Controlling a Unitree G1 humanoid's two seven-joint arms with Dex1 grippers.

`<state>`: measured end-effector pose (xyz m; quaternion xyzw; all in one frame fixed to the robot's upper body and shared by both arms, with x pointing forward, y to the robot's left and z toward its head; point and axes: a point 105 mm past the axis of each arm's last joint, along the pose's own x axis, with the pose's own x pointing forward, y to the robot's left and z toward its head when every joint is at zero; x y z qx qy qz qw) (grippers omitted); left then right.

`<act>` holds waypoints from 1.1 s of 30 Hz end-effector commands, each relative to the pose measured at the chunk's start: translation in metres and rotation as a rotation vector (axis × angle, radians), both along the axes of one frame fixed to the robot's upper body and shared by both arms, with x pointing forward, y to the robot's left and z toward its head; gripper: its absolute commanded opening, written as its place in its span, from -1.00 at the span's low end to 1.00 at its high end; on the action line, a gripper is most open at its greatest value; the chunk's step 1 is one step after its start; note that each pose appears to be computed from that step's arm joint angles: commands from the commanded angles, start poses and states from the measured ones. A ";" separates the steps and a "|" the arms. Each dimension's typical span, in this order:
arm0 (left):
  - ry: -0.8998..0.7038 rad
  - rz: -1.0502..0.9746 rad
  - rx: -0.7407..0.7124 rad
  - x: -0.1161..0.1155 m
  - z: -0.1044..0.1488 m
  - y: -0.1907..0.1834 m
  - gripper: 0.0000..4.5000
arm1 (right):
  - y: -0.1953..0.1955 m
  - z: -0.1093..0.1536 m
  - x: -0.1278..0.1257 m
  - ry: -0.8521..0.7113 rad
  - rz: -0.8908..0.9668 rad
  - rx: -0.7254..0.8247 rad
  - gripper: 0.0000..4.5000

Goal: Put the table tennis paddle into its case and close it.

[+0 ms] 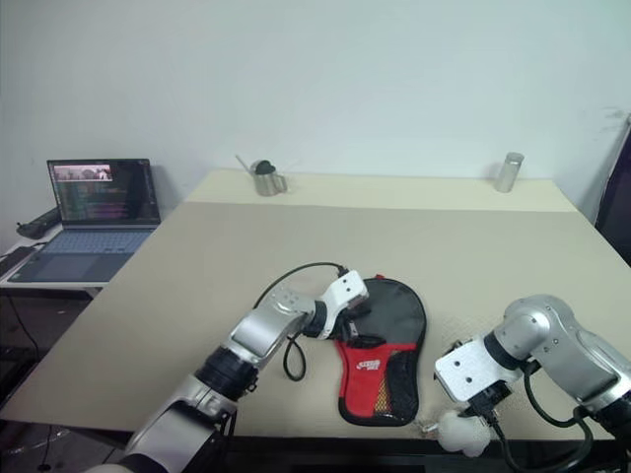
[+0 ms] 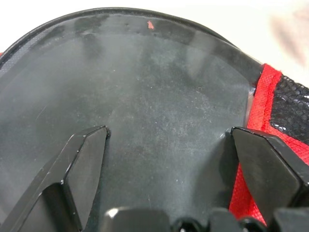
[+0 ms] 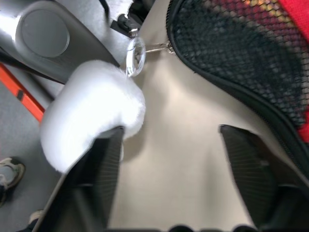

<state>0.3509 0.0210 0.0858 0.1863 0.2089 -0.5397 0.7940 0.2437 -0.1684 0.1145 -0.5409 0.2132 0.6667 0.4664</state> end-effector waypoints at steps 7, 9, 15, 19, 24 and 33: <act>-0.018 0.032 -0.181 -0.004 0.046 0.057 1.00 | 0.002 0.067 0.027 -0.031 -0.070 0.200 0.98; -0.077 0.033 -0.200 -0.007 0.065 0.080 1.00 | -0.004 0.084 0.045 -0.059 -0.155 0.287 0.98; -0.166 0.061 -0.199 -0.024 0.101 0.141 1.00 | -0.023 0.125 0.084 -0.090 -0.370 0.528 0.98; -0.210 0.120 -0.121 -0.044 0.119 0.188 1.00 | -0.047 0.131 0.089 -0.124 -0.441 0.523 0.98; -0.222 0.190 -0.074 -0.067 0.131 0.219 1.00 | -0.050 0.134 0.071 -0.111 -0.425 0.495 0.98; -0.201 0.305 -0.056 -0.094 0.126 0.240 1.00 | -0.044 0.122 0.046 -0.031 -0.428 0.476 0.98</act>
